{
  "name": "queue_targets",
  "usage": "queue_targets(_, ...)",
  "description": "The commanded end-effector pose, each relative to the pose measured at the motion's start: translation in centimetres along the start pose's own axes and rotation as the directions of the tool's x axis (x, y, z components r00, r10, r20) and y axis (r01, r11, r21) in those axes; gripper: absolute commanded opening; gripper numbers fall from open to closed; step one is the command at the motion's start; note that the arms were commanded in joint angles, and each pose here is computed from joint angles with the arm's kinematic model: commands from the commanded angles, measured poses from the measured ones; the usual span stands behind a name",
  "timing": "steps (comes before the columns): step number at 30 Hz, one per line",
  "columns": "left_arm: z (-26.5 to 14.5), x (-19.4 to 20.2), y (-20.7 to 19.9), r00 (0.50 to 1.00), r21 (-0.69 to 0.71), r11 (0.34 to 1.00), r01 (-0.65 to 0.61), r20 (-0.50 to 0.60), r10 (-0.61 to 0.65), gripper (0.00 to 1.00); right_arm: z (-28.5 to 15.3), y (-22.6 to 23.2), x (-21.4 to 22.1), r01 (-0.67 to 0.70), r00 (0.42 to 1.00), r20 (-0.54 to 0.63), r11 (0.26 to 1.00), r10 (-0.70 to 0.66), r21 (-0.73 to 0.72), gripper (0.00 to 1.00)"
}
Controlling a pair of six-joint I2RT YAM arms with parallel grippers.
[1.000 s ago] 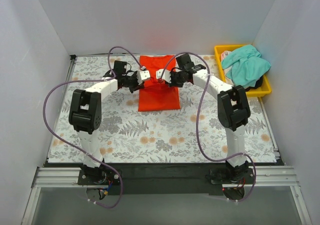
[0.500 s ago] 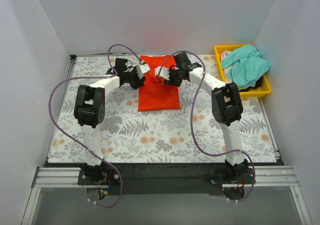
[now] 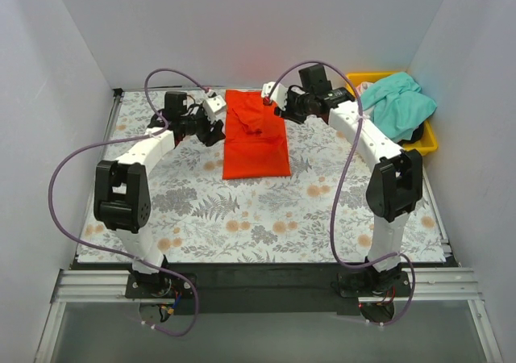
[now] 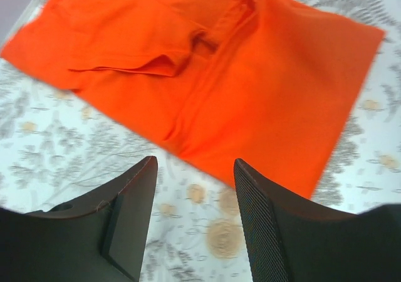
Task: Fold and stack the t-shirts
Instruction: Fold the tshirt
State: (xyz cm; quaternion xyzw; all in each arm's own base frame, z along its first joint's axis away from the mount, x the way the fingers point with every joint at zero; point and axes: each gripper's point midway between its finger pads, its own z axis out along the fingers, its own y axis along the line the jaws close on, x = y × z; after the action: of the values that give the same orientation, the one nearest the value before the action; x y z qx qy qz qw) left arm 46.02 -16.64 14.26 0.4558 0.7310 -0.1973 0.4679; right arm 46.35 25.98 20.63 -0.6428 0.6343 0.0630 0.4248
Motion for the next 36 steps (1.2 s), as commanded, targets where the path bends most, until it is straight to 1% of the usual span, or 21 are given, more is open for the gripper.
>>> queue_targets(1, -0.3, 0.0, -3.2, 0.992, 0.091, 0.988, 0.125, -0.01, -0.125, 0.51, 2.1, 5.2, -0.3, -0.218, 0.976, -0.016, 0.957, 0.219, -0.193, 0.34)
queue_targets(4, 0.2, 0.5, -4.5, 0.968, 0.15, 0.957, 0.25, -0.055, -0.244, 0.53, 3.6, 6.9, 0.3, -0.362, 0.931, -0.061, 0.897, 0.359, -0.254, 0.34)
queue_targets(5, 0.3, 0.7, -4.8, 0.949, 0.157, 0.936, 0.315, -0.073, -0.307, 0.54, 4.0, 7.7, 0.5, -0.384, 0.922, -0.065, 0.88, 0.382, -0.28, 0.34)
queue_targets(7, 1.1, 1.5, -5.3, 0.917, 0.182, 0.9, 0.397, -0.124, -0.379, 0.54, 4.9, 8.8, 1.2, -0.444, 0.894, -0.097, 0.842, 0.437, -0.306, 0.34)
queue_targets(10, 2.5, 3.8, -6.1, 0.839, 0.18, 0.825, 0.535, -0.225, -0.495, 0.54, 6.7, 10.3, 2.7, -0.519, 0.854, -0.158, 0.789, 0.496, -0.329, 0.33)
queue_targets(11, 2.8, 3.3, -5.7, 0.827, 0.175, 0.814, 0.553, -0.231, -0.513, 0.54, 7.1, 10.5, 3.2, -0.532, 0.846, -0.172, 0.781, 0.504, -0.327, 0.32)
queue_targets(13, 3.8, 5.3, -6.2, 0.773, 0.165, 0.768, 0.619, -0.303, -0.557, 0.53, 8.1, 10.5, 4.4, -0.562, 0.827, -0.195, 0.762, 0.527, -0.321, 0.32)
queue_targets(15, 4.6, 5.8, -6.1, 0.753, 0.155, 0.755, 0.637, -0.338, -0.565, 0.53, 9.0, 10.8, 5.8, -0.606, 0.795, -0.234, 0.733, 0.56, -0.309, 0.31)
queue_targets(16, 4.7, 7.7, -7.2, 0.7, 0.144, 0.718, 0.682, -0.415, -0.581, 0.52, 9.2, 10.7, 6.2, -0.623, 0.782, -0.242, 0.722, 0.574, -0.302, 0.31)
queue_targets(21, 4.4, 10.3, -8.4, 0.63, 0.094, 0.691, 0.716, -0.512, -0.584, 0.51, 9.4, 14.3, 8.9, -0.685, 0.728, -0.346, 0.659, 0.592, -0.311, 0.3)
queue_targets(23, 3.6, 10.4, -9.0, 0.635, 0.093, 0.701, 0.707, -0.519, -0.572, 0.5, 8.9, 16.3, 10.1, -0.709, 0.703, -0.391, 0.629, 0.594, -0.321, 0.3)
queue_targets(24, 3.1, 10.2, -9.3, 0.638, 0.095, 0.704, 0.703, -0.523, -0.566, 0.5, 8.3, 16.5, 9.7, -0.707, 0.705, -0.389, 0.628, 0.593, -0.324, 0.3)
queue_targets(25, 2.3, 11.0, -10.4, 0.613, 0.091, 0.689, 0.719, -0.55, -0.567, 0.5, 7.9, 16.9, 9.6, -0.709, 0.704, -0.391, 0.624, 0.593, -0.329, 0.3)
queue_targets(26, 1.6, 10.3, -10.9, 0.636, 0.109, 0.706, 0.7, -0.546, -0.546, 0.5, 7.4, 18.4, 9.9, -0.723, 0.69, -0.415, 0.599, 0.593, -0.344, 0.3)
queue_targets(27, 1.0, 10.5, -11.6, 0.632, 0.114, 0.705, 0.701, -0.558, -0.538, 0.5, 6.5, 18.4, 9.2, -0.717, 0.697, -0.403, 0.603, 0.594, -0.351, 0.3)
queue_targets(28, 0.1, 11.2, -12.9, 0.607, 0.11, 0.69, 0.716, -0.585, -0.537, 0.5, 6.0, 19.3, 8.8, -0.718, 0.695, -0.41, 0.595, 0.591, -0.36, 0.3)
queue_targets(31, -2.2, 10.8, -15.1, 0.61, 0.131, 0.688, 0.713, -0.601, -0.517, 0.5, 3.6, 22.3, 7.3, -0.735, 0.678, -0.431, 0.545, 0.596, -0.402, 0.3)
queue_targets(32, -2.7, 10.7, -15.5, 0.613, 0.137, 0.69, 0.71, -0.601, -0.512, 0.5, 2.9, 22.8, 6.6, -0.737, 0.676, -0.426, 0.53, 0.602, -0.42, 0.31)
queue_targets(33, -3.5, 9.6, -15.6, 0.641, 0.152, 0.706, 0.692, -0.58, -0.503, 0.5, 1.7, 23.3, 6.2, -0.737, 0.675, -0.422, 0.525, 0.605, -0.425, 0.31)
queue_targets(35, -4.5, 9.1, -16.6, 0.657, 0.176, 0.706, 0.686, -0.566, -0.498, 0.5, 0.7, 23.2, 5.2, -0.738, 0.672, -0.405, 0.521, 0.62, -0.428, 0.32)
queue_targets(36, -4.9, 8.6, -16.4, 0.684, 0.186, 0.725, 0.663, -0.543, -0.487, 0.51, -0.4, 22.6, 4.1, -0.726, 0.684, -0.373, 0.535, 0.628, -0.431, 0.32)
